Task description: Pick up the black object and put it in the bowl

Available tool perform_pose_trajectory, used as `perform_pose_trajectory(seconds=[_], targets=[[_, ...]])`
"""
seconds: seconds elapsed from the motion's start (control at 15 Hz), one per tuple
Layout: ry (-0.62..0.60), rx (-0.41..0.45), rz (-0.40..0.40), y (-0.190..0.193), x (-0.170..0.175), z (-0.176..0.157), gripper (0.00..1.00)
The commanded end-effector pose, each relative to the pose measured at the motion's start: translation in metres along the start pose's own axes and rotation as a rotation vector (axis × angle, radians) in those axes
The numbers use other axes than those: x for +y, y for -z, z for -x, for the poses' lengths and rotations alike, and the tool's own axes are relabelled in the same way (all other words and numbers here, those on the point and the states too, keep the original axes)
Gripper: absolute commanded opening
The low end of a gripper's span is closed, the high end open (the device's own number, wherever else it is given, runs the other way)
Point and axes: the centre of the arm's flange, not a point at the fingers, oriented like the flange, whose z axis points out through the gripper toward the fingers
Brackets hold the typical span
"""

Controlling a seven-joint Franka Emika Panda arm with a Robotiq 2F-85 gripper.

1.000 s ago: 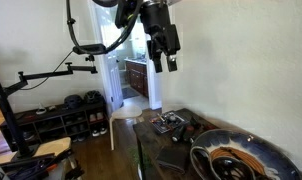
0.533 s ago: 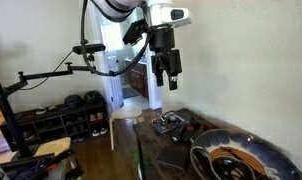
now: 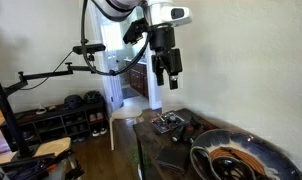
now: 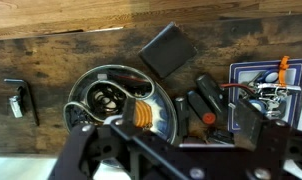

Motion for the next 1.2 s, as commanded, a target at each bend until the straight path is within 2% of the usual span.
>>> perform_pose_trajectory(seconds=[0.0, 0.4, 0.8, 0.87, 1.13], targets=[[0.012, 0.01, 0.013, -0.009, -0.005, -0.005, 1.0], [0.052, 0.012, 0.029, -0.051, -0.019, -0.021, 1.0], [0.123, 0.022, -0.001, -0.093, -0.034, -0.032, 1.0], [0.089, 0.005, -0.005, -0.085, -0.031, -0.026, 1.0], [0.091, -0.004, -0.006, -0.091, -0.032, -0.027, 1.0]])
